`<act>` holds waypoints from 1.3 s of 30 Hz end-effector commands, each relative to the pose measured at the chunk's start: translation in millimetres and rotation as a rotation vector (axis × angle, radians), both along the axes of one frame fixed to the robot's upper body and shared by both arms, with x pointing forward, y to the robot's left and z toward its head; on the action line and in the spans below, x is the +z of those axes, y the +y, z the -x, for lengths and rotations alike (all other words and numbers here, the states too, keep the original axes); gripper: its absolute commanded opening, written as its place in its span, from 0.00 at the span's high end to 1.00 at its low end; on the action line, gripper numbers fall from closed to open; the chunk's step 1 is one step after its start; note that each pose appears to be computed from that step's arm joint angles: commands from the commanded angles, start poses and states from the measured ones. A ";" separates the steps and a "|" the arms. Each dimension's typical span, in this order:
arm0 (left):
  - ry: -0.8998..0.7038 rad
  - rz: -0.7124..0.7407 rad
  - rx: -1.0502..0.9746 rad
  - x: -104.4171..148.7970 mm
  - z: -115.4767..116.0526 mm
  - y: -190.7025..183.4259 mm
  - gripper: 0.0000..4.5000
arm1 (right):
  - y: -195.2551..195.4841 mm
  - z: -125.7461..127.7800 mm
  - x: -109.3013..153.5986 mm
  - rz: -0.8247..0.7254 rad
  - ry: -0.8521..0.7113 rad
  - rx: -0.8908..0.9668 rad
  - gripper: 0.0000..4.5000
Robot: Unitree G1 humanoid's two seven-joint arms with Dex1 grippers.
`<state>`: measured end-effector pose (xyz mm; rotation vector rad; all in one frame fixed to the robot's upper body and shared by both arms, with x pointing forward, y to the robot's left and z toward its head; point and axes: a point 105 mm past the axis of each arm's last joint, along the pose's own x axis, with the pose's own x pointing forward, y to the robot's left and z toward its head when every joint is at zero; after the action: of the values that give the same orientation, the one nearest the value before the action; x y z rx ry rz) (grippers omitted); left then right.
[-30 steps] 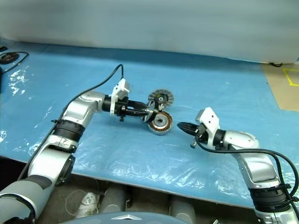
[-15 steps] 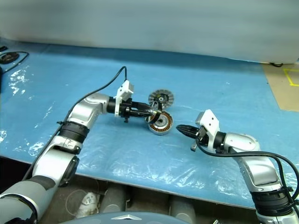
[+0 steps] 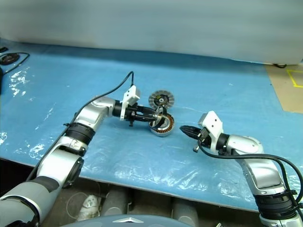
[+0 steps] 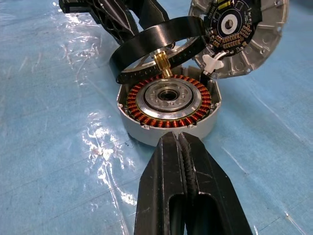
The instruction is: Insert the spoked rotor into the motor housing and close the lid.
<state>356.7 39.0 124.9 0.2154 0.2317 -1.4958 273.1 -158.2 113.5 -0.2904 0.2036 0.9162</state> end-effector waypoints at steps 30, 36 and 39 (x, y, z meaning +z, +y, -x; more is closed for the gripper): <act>-0.045 0.039 0.040 20.0 -6.8 -9.4 0.14 | 9.5 -4.2 9.2 0.017 -0.079 0.024 1.00; 0.009 0.126 0.058 20.9 2.7 -16.5 0.60 | 9.4 -6.0 8.5 0.021 -0.084 0.023 1.00; -0.002 0.147 0.094 18.2 3.5 -21.6 0.86 | 9.4 -6.9 8.6 0.023 -0.088 0.022 1.00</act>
<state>351.5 21.2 127.8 0.0871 0.2085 -1.4335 279.0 -152.8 112.0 -0.3315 0.1805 0.9116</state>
